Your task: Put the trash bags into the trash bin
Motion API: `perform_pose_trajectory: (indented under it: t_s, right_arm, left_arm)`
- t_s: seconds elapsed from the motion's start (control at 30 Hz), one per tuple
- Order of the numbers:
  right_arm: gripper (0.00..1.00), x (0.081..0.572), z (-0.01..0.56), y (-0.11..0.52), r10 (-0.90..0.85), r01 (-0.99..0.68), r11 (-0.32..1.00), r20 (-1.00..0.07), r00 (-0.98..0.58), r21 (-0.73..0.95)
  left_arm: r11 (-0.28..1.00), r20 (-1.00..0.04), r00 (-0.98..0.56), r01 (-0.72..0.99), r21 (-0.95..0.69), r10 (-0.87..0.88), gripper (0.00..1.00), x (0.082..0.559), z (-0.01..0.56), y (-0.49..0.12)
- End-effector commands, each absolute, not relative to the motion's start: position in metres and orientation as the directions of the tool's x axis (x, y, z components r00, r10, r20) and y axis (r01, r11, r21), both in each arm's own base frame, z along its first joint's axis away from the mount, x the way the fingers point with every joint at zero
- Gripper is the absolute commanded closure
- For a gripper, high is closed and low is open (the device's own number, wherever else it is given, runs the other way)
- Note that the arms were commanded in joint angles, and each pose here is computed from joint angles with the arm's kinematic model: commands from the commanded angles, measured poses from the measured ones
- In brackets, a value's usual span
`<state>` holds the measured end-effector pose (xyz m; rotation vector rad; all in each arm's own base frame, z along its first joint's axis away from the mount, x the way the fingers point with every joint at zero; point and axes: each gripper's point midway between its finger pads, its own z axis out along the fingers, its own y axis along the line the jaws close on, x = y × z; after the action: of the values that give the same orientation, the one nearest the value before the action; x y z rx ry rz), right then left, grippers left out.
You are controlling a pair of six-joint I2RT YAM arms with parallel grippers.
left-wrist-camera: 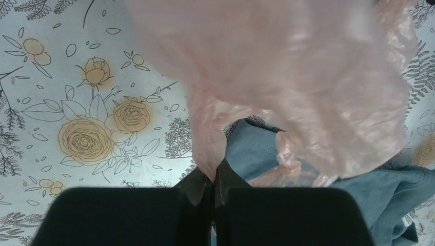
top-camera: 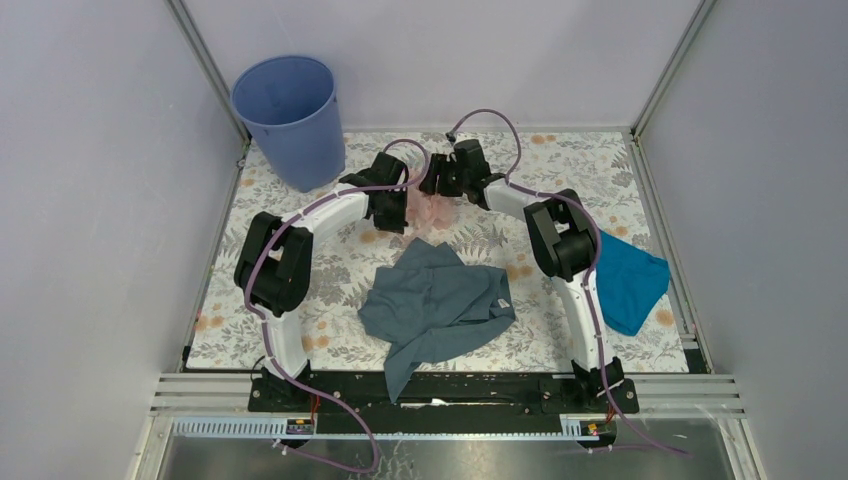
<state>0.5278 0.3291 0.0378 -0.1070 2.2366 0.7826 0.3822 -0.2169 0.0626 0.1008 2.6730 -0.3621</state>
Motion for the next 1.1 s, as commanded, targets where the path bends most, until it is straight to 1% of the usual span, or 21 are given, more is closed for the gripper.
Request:
perform_pose_trajectory:
  t_s: [0.0,0.07,0.13,0.17,0.2,0.27,0.3,0.4,0.5,0.57,0.67,0.7,0.73,0.77,0.8,0.83,0.87,0.9,0.97,1.07]
  right_arm:
    - [0.50,0.547,0.076,0.327,0.170,-0.335,0.813,-0.744,-0.646,0.477]
    - [0.66,0.547,0.100,0.319,0.169,-0.342,0.827,-0.778,-0.604,0.446]
    - [0.86,0.543,0.140,0.301,0.188,-0.336,0.845,-0.819,-0.542,0.416]
    - [0.92,0.539,0.157,0.290,0.202,-0.327,0.853,-0.836,-0.510,0.406]
    - [0.96,0.533,0.178,0.277,0.219,-0.317,0.862,-0.854,-0.471,0.396]
    - [0.97,0.517,0.228,0.250,0.243,-0.300,0.885,-0.903,-0.356,0.356]
    - [0.97,0.509,0.244,0.237,0.243,-0.284,0.900,-0.921,-0.304,0.331]
    - [0.96,0.485,0.265,0.209,0.215,-0.251,0.931,-0.953,-0.214,0.266]
    - [0.97,0.467,0.262,0.196,0.181,-0.240,0.944,-0.964,-0.194,0.226]
    - [1.00,0.460,0.257,0.196,0.176,-0.252,0.940,-0.961,-0.214,0.228]
    - [1.00,0.457,0.256,0.207,0.213,-0.287,0.916,-0.945,-0.248,0.281]
    - [0.95,0.456,0.255,0.211,0.231,-0.295,0.905,-0.938,-0.260,0.305]
    - [0.82,0.456,0.255,0.216,0.247,-0.306,0.894,-0.929,-0.275,0.328]
    - [0.60,0.458,0.257,0.221,0.271,-0.308,0.881,-0.916,-0.296,0.360]
    - [0.44,0.460,0.254,0.226,0.281,-0.303,0.872,-0.900,-0.332,0.384]
    - [0.33,0.460,0.248,0.233,0.279,-0.299,0.863,-0.877,-0.391,0.407]
    - [0.25,0.459,0.232,0.238,0.263,-0.281,0.860,-0.842,-0.471,0.426]
    - [0.20,0.457,0.228,0.244,0.266,-0.279,0.847,-0.816,-0.514,0.452]
    - [0.13,0.452,0.226,0.251,0.297,-0.264,0.822,-0.775,-0.557,0.505]
    - [0.04,0.446,0.224,0.238,0.381,-0.197,0.814,-0.759,-0.529,0.546]
  left_arm:
    - [0.950,-0.483,-0.876,0.147,-0.275,-0.004,1.00,0.395,0.085,-0.226]
    - [0.949,-0.489,-0.872,0.147,-0.281,-0.009,1.00,0.394,0.088,-0.226]
    - [0.946,-0.503,-0.864,0.148,-0.289,-0.018,1.00,0.395,0.095,-0.226]
    - [0.946,-0.510,-0.860,0.147,-0.288,-0.021,1.00,0.395,0.097,-0.226]
    - [0.945,-0.525,-0.851,0.148,-0.291,-0.028,1.00,0.396,0.104,-0.225]
    - [0.942,-0.553,-0.832,0.144,-0.302,-0.050,1.00,0.397,0.117,-0.221]
    - [0.940,-0.569,-0.820,0.140,-0.311,-0.066,1.00,0.398,0.125,-0.219]
    - [0.928,-0.615,-0.778,0.121,-0.352,-0.132,1.00,0.401,0.149,-0.207]
    - [0.908,-0.638,-0.746,0.113,-0.402,-0.190,1.00,0.400,0.166,-0.198]
    - [0.874,-0.638,-0.746,0.164,-0.458,-0.194,1.00,0.395,0.175,-0.208]
    - [0.815,-0.636,-0.748,0.243,-0.526,-0.187,1.00,0.387,0.188,-0.225]
    - [0.804,-0.638,-0.747,0.256,-0.536,-0.188,1.00,0.385,0.191,-0.227]
    - [0.802,-0.639,-0.746,0.259,-0.539,-0.188,1.00,0.385,0.192,-0.227]
    - [0.805,-0.640,-0.745,0.257,-0.535,-0.188,1.00,0.385,0.191,-0.226]
    - [0.812,-0.643,-0.742,0.248,-0.528,-0.191,1.00,0.387,0.191,-0.224]
    - [0.819,-0.639,-0.746,0.238,-0.521,-0.190,1.00,0.387,0.187,-0.223]
    - [0.835,-0.630,-0.753,0.214,-0.507,-0.190,1.00,0.389,0.181,-0.219]
    - [0.847,-0.615,-0.765,0.190,-0.497,-0.189,1.00,0.390,0.173,-0.216]
    - [0.857,-0.576,-0.796,0.154,-0.492,-0.187,1.00,0.392,0.161,-0.213]
    - [0.846,-0.519,-0.830,0.116,-0.521,-0.206,1.00,0.395,0.146,-0.211]
